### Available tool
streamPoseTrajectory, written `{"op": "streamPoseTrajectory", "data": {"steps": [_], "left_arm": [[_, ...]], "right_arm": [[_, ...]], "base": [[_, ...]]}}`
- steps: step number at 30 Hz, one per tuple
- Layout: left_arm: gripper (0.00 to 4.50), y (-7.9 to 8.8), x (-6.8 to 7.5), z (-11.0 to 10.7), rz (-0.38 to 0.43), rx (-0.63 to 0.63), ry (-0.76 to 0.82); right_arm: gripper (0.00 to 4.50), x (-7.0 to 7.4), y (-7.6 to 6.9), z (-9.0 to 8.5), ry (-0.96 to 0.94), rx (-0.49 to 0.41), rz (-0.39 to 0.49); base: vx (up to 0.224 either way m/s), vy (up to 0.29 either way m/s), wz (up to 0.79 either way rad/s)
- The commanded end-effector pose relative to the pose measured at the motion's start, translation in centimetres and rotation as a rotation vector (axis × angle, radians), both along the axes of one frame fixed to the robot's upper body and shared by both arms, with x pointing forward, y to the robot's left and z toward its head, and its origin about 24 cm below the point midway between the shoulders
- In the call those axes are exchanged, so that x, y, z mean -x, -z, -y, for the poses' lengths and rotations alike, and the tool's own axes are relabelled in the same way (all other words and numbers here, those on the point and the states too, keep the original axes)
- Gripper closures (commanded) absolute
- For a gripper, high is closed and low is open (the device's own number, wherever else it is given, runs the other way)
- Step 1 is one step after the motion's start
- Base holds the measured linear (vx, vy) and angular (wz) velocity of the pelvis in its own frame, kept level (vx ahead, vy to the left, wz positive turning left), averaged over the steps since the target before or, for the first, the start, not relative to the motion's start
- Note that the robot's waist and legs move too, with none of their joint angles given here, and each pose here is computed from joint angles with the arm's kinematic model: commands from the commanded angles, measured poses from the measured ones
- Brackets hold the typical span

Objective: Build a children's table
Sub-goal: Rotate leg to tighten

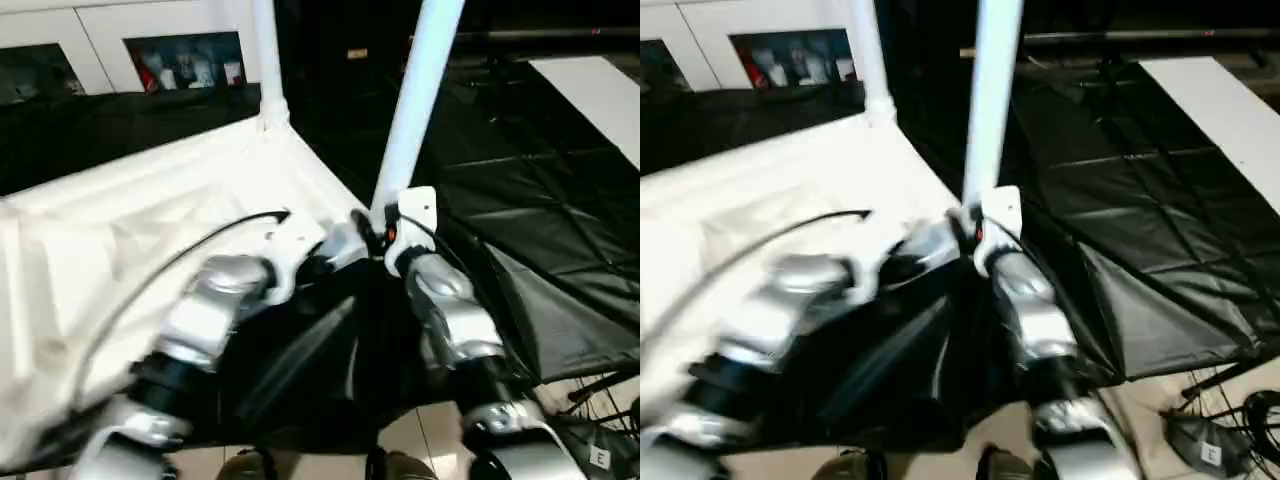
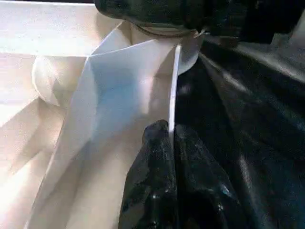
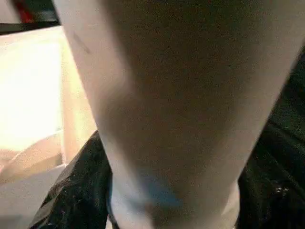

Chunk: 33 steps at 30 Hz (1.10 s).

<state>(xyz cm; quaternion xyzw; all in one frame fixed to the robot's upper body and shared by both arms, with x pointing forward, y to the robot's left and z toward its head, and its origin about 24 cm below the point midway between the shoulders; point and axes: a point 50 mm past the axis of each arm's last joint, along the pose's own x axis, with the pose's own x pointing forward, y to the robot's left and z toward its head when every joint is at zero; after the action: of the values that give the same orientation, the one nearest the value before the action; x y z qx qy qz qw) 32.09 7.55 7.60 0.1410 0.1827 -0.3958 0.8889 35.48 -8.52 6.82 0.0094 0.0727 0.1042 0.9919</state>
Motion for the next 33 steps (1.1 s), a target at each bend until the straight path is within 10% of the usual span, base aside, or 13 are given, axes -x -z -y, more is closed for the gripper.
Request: {"op": "streamPoseTrajectory", "data": {"steps": [1,10,17,22,33], "left_arm": [[4.5,1.3,-0.5,0.5,-0.011,-0.012,-0.141],[4.5,1.1,0.1,-0.4,0.024,-0.011,-0.024],[4.5,0.9,0.7,-2.9,0.027,-0.025,0.087],[4.5,0.1,1.8,-5.4,0.017,-0.025,0.264],[4.5,-0.8,4.0,-6.2,-0.112,0.052,0.501]], "right_arm": [[1.8,2.6,3.5,-5.5,-0.189,-0.056,-0.173],[0.81,2.0,1.6,-5.1,-0.282,-0.063,-0.029],[0.29,2.2,-0.5,-1.5,-0.4,-0.061,0.12],[0.29,2.9,-1.8,2.8,-0.538,-0.017,0.178],[0.29,5.5,-2.1,4.3,-0.906,0.089,0.157]], "base": [[0.0,0.0,0.0],[0.0,0.0,0.0],[0.0,0.0,0.0],[0.0,0.0,0.0],[0.034,-0.002,-0.01]]}}
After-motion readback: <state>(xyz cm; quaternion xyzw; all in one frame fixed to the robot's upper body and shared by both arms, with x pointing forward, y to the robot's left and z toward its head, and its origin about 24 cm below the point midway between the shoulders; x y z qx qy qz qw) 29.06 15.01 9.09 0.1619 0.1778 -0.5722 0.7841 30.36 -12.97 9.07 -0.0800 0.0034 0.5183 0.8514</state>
